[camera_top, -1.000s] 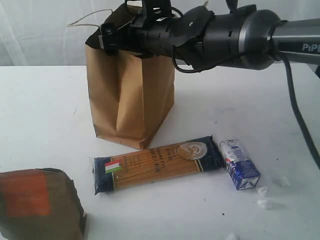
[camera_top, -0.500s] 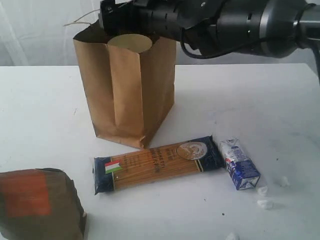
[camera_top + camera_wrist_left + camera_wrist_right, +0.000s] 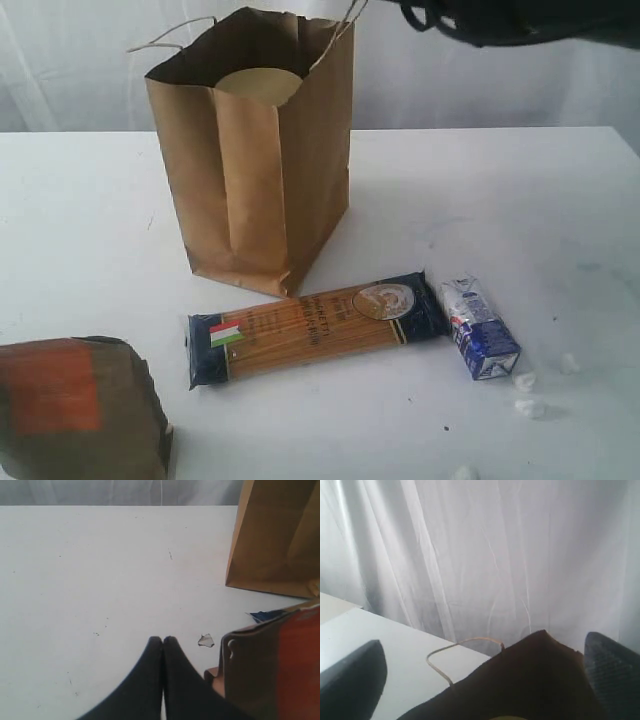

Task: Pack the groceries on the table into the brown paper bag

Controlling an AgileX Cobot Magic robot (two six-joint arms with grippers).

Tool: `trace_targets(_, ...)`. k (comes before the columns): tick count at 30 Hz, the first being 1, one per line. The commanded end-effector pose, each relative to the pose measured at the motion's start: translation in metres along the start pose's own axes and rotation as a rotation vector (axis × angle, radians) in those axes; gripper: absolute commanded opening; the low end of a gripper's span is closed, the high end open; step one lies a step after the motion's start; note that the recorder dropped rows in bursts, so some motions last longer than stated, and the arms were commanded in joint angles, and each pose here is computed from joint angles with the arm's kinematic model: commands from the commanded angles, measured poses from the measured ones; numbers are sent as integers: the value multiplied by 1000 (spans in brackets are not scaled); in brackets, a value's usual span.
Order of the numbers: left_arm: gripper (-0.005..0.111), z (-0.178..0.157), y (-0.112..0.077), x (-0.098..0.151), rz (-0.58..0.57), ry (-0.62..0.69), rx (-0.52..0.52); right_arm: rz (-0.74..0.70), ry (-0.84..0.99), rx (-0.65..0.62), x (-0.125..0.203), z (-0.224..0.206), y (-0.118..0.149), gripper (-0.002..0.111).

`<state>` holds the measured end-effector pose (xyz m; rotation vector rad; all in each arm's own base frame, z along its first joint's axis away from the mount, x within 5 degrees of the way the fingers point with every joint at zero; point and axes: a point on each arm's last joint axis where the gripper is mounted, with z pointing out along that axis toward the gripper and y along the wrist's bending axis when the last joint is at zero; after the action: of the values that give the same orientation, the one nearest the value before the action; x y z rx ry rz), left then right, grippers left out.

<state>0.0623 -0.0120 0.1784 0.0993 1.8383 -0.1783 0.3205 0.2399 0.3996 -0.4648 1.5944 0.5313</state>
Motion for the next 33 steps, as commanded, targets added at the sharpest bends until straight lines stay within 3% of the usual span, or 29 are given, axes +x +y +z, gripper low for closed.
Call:
trace_targets(1,0,0,-1,1,113,-3,10,-243,6,-101,-22,-27,8,105)
trace_targets(6,0,0,-1,1,185,-4,10,-546,124,-234,-20,-46,17,105)
trace_targets(11,0,0,-1,0,185,-7,9,-625,279,-263,-16,-65,14,100)
trace_targets(14,0,0,-1,-1,119,-18,8,-663,405,-204,-15,-78,6,88)
trace_targets(17,0,-1,0,-7,-6,-84,6,-667,592,-124,-7,-91,-6,67)
trace_targets(22,0,-4,1,-25,-110,-290,12,-685,913,-8,9,-110,-24,28)
trace_targets(26,0,-10,1,-39,-202,-454,34,-711,1023,23,12,-118,-30,6)
trace_targets(30,0,-20,2,-56,-199,-668,44,-691,1048,62,12,-120,-40,0)
trace_targets(33,0,-30,6,-75,-249,-775,15,-574,1073,144,19,-122,-53,0)
